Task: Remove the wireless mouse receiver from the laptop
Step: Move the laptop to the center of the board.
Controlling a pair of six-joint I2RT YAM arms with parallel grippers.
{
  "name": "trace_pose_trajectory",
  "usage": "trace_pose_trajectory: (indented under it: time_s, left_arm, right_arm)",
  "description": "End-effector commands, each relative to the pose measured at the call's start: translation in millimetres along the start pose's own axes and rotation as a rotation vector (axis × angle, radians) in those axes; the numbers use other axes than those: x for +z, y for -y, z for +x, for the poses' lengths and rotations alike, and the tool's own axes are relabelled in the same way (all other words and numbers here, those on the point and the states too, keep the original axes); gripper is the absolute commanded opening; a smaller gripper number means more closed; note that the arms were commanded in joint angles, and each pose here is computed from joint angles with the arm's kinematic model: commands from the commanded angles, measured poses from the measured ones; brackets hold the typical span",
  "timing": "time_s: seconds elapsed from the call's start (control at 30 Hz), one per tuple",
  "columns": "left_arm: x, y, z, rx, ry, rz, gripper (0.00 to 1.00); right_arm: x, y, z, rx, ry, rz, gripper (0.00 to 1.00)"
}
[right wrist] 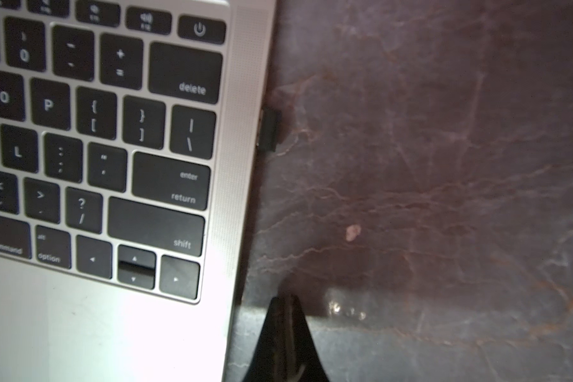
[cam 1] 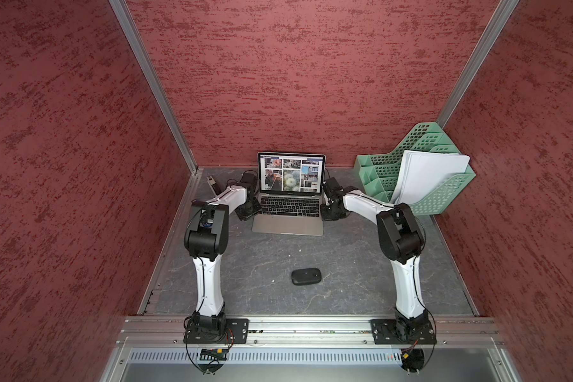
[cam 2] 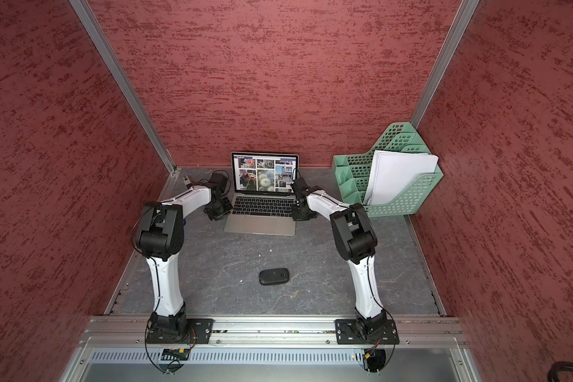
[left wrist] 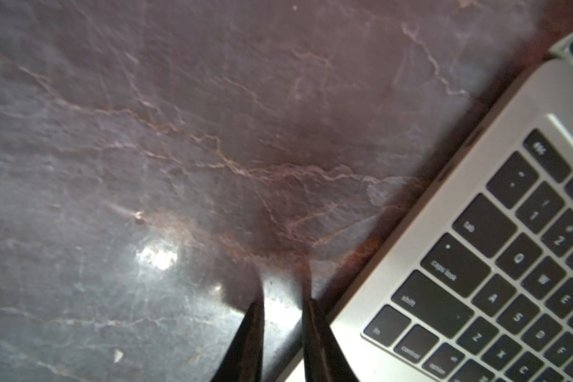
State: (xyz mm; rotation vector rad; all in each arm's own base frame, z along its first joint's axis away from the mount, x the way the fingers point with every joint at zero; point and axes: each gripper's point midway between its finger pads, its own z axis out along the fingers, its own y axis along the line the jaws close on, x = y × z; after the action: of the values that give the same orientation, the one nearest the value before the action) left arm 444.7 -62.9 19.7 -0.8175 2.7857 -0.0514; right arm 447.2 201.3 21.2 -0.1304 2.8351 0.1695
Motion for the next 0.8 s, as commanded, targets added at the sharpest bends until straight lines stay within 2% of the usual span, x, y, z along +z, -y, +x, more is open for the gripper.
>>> trace_pose_trajectory:
  time_s: [0.0,0.27,0.77]
  left_arm:
    - [19.7,17.6,50.6,0.050,-0.128,0.023,0.24]
    - [22.0,32.1,86.2,0.100,-0.175,0.032,0.24]
    - [14.7,50.3,101.6,0.138,-0.183,0.058,0.23]
  right_arm:
    - [18.3,19.4,20.2,0.014,-0.087,0.048,0.00]
    - [21.1,24.3,20.5,0.025,-0.089,0.048,0.00]
    - [21.0,36.3,21.5,0.043,-0.091,0.057,0.00]
